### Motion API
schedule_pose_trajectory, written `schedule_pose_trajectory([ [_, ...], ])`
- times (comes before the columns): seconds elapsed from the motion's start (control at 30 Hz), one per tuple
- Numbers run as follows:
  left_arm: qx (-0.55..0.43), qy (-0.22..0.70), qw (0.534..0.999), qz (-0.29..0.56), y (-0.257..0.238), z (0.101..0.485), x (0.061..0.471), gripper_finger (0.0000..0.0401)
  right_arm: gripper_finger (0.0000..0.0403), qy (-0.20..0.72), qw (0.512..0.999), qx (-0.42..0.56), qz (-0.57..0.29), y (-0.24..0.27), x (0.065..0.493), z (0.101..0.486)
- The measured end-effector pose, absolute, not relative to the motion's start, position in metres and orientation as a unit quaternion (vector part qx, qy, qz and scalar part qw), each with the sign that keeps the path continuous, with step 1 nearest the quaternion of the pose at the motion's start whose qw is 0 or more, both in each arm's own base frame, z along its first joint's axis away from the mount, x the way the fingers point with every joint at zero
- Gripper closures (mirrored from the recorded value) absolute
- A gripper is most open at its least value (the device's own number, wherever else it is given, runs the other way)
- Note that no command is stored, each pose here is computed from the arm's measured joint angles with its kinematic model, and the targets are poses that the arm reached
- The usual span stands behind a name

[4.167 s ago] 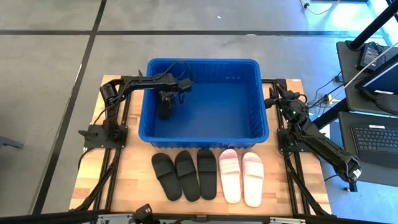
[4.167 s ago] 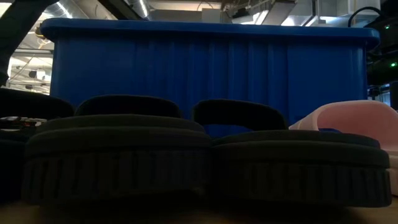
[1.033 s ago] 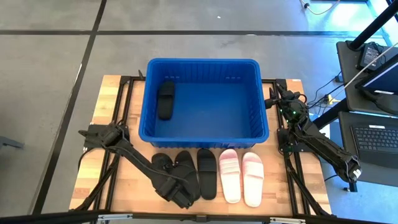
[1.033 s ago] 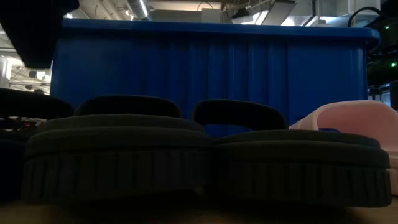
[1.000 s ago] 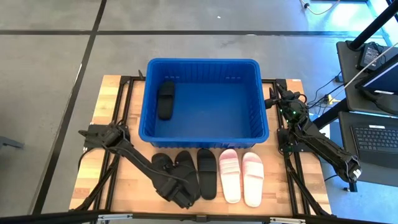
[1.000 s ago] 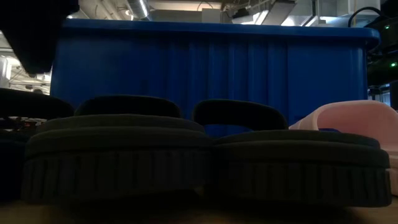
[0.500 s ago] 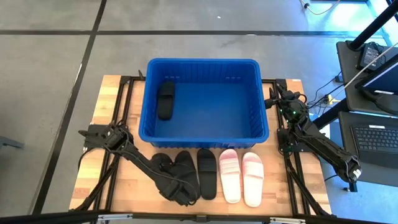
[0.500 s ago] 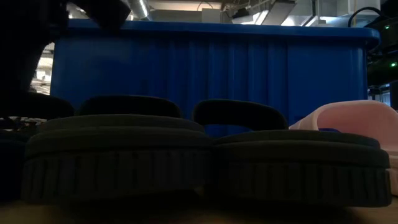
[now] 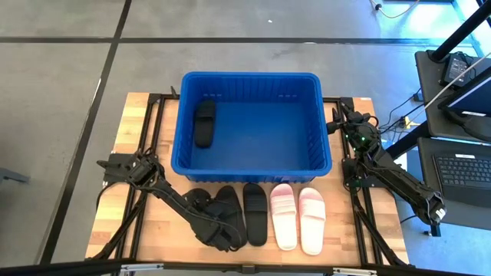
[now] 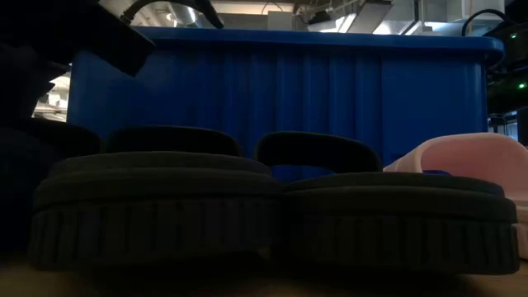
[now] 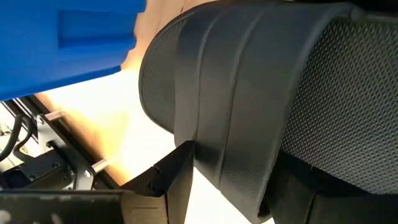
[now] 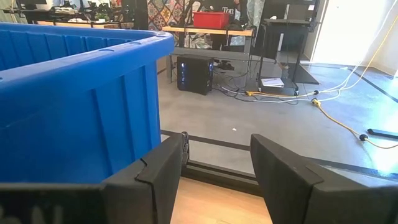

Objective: Pick and place slides into bin
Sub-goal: Put the black slide into the blue bin

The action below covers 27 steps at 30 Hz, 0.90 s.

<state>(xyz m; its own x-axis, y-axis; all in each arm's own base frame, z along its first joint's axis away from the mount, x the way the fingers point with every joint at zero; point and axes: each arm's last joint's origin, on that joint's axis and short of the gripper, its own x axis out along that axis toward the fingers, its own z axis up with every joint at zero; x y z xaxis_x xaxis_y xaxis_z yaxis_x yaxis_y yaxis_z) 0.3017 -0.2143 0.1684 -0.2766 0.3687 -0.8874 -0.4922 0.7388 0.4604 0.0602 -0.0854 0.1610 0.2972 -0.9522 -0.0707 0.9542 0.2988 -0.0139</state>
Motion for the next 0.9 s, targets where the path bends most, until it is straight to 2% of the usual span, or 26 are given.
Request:
schedule_pose_trajectory([
  [0.37, -0.045, 0.713, 0.602, 0.358, -0.215, 0.168, 0.301, 0.0241, 0.021, 0.032, 0.805, 0.016, -0.592, -0.085, 0.06, 0.161],
  [0.47, -0.036, 0.723, 0.6, 0.342, -0.217, 0.169, 0.301, 0.0275, 0.021, 0.032, 0.805, 0.016, -0.592, -0.085, 0.06, 0.161],
  [0.67, -0.039, 0.729, 0.606, 0.316, -0.221, 0.18, 0.305, 0.0382, 0.021, 0.032, 0.805, 0.016, -0.592, -0.085, 0.06, 0.161],
  [0.8, -0.061, 0.738, 0.602, 0.299, -0.226, 0.194, 0.309, 0.0387, 0.021, 0.032, 0.805, 0.016, -0.592, -0.085, 0.06, 0.161],
  [0.9, -0.098, 0.754, 0.597, 0.254, -0.229, 0.212, 0.313, 0.0392, 0.021, 0.033, 0.805, 0.015, -0.592, -0.085, 0.06, 0.161],
])
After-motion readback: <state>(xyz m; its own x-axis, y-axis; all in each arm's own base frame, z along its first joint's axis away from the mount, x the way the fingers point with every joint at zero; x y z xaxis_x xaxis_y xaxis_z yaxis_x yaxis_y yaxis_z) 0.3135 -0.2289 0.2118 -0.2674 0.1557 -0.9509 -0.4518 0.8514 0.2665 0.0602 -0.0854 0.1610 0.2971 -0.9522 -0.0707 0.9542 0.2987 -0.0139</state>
